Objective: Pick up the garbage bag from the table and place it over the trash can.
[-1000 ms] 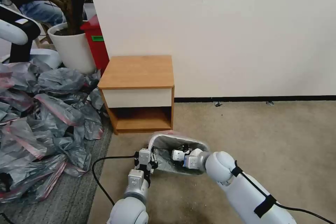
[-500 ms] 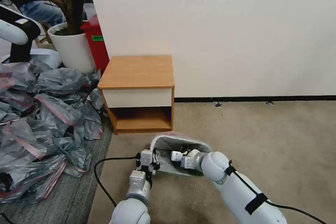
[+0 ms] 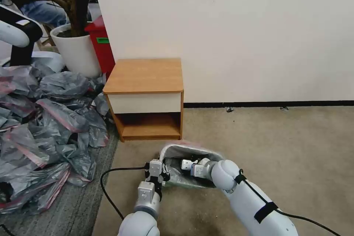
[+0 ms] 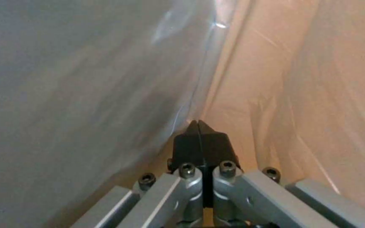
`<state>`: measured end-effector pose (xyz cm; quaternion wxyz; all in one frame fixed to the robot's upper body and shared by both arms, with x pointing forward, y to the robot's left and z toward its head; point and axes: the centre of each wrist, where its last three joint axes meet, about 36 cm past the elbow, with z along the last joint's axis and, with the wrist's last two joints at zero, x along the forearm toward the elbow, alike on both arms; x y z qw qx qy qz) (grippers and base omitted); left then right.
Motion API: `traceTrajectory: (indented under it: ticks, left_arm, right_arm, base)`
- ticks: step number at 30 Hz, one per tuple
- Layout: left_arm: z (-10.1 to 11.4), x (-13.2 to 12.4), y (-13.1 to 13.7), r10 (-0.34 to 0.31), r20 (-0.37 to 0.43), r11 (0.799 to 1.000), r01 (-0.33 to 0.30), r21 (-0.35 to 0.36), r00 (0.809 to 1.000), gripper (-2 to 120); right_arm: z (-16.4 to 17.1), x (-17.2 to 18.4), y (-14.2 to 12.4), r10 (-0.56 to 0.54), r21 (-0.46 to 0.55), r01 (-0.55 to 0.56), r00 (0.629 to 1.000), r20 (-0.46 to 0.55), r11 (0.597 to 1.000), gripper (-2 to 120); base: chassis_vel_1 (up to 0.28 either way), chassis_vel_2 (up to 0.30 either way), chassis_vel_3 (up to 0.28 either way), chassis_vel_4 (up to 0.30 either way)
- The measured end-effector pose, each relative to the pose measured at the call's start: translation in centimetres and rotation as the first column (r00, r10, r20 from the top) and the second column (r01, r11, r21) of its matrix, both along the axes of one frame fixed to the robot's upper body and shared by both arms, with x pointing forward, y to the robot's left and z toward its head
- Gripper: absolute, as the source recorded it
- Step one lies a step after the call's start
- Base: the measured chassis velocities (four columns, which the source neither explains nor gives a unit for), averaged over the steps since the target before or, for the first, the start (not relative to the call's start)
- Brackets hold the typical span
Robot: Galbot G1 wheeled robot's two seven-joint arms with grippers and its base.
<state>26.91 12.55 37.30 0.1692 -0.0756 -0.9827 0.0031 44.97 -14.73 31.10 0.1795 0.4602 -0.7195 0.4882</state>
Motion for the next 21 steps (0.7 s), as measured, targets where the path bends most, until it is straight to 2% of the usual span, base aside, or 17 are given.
traceTrajectory:
  ticks: [21]
  left_arm:
    - [0.0,0.1,-0.1,-0.007,-0.003,1.0,0.007,-0.008,1.0,3]
  right_arm:
    - [-0.9,1.0,1.1,0.0,-0.014,0.0,1.0,-0.014,1.0,0]
  base:
    - [0.0,0.0,0.0,0.0]
